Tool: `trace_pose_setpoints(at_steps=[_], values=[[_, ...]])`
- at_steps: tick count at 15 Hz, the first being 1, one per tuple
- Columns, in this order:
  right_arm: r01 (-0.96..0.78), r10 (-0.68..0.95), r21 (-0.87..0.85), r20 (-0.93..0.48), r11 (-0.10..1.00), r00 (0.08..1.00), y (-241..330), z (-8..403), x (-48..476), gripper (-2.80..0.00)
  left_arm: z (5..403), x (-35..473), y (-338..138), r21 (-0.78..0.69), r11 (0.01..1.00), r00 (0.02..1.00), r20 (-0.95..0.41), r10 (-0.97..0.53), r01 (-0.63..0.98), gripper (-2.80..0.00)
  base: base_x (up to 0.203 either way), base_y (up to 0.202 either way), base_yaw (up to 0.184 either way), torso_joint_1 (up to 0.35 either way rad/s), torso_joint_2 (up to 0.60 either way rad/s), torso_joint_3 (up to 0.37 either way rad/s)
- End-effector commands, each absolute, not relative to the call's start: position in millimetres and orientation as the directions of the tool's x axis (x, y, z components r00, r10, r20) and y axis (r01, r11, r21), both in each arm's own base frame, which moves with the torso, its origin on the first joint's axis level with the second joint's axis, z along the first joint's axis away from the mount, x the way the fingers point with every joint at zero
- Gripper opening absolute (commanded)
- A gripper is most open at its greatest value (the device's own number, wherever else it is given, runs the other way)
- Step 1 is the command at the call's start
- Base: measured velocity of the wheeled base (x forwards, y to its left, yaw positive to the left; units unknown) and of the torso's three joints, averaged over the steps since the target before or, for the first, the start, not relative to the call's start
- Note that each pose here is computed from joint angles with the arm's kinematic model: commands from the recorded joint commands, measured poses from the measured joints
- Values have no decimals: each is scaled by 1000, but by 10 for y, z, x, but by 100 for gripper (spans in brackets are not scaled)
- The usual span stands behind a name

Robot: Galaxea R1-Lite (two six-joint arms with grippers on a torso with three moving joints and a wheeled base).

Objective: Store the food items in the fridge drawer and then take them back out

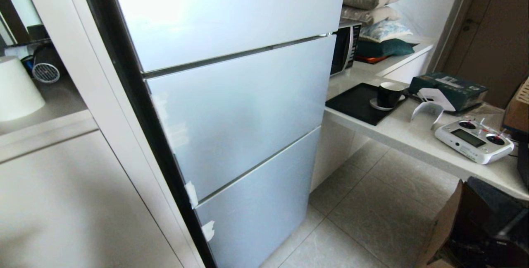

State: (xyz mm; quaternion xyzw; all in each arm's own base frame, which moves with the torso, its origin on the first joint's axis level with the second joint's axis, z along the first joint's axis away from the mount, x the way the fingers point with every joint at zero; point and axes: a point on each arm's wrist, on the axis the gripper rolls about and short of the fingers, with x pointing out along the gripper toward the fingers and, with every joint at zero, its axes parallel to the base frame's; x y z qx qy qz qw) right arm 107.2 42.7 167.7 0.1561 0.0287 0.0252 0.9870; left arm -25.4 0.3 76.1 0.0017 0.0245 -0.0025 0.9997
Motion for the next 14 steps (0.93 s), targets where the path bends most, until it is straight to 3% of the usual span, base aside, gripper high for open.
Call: trace_pose_setpoints(at_steps=[1,5,8,10,14], values=[[-82,74,310,40,947,996,192,1619,678,-280,760,-254,3,3,1000,999,-49,-5,5,-280,0,0,0,0,0,0],[-28,21,148,44,989,999,-23,1213,69,-280,762,-254,3,2,1000,999,-48,-5,5,-280,0,0,0,0,0,0],[37,-51,-114,-124,993,991,-32,948,9,-280,761,-254,3,2,1000,999,-49,-5,5,-280,0,0,0,0,0,0],[-104,72,-126,-238,987,969,-8,866,-12,-280,760,-254,3,2,1000,999,-49,-5,5,-280,0,0,0,0,0,0],[-36,13,-128,-175,991,984,-3,846,-69,-280,761,-254,3,2,1000,999,-49,-5,5,-280,0,0,0,0,0,0]])
